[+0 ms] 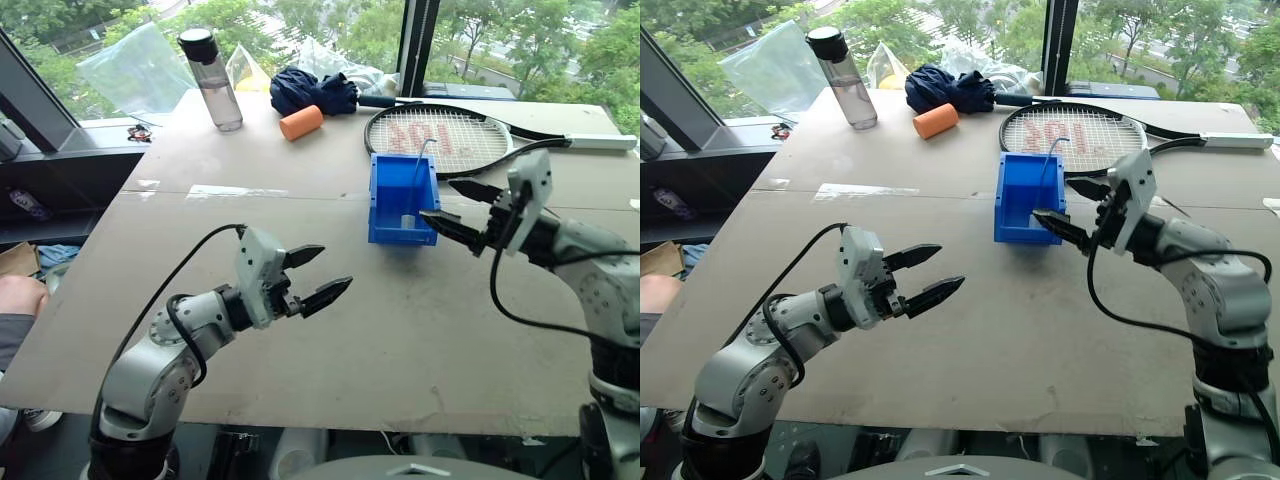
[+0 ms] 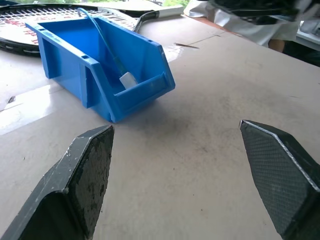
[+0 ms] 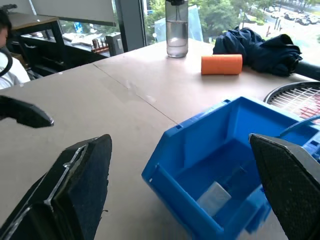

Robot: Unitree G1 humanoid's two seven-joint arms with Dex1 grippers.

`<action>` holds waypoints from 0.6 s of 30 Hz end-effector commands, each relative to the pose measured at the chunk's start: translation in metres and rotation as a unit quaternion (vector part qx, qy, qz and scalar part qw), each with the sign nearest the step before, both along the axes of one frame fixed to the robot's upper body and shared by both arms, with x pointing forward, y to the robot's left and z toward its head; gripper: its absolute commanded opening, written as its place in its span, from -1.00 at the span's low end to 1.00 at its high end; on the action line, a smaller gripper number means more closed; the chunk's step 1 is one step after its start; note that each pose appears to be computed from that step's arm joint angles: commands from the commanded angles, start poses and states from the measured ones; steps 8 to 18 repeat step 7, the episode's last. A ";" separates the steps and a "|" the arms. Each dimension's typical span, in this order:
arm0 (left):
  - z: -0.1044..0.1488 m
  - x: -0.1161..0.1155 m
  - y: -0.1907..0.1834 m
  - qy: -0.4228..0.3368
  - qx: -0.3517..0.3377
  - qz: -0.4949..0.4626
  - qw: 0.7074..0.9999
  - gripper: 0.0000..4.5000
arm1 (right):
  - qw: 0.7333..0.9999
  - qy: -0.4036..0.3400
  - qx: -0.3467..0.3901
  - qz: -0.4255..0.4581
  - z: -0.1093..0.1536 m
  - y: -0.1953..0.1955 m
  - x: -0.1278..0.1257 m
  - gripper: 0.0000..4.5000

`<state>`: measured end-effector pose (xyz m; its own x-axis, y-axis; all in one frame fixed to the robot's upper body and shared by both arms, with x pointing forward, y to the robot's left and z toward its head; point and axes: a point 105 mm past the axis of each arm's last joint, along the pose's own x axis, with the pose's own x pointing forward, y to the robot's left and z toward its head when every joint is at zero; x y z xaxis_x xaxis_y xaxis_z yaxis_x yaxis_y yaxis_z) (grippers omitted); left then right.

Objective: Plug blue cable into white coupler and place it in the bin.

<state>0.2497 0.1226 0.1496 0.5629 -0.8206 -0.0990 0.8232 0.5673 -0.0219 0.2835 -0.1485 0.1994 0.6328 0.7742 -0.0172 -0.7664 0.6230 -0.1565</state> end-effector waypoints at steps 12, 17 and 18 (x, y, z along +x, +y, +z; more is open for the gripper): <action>-0.014 -0.025 0.058 0.051 0.078 -0.002 0.996 0.80 | 0.984 -0.001 -0.148 -0.100 -0.039 -0.091 -0.103 0.96; -0.014 -0.025 0.058 0.051 0.078 -0.002 0.996 0.80 | 0.984 -0.001 -0.148 -0.100 -0.039 -0.091 -0.103 0.96; -0.014 -0.025 0.058 0.051 0.078 -0.002 0.996 0.80 | 0.984 -0.001 -0.148 -0.100 -0.039 -0.091 -0.103 0.96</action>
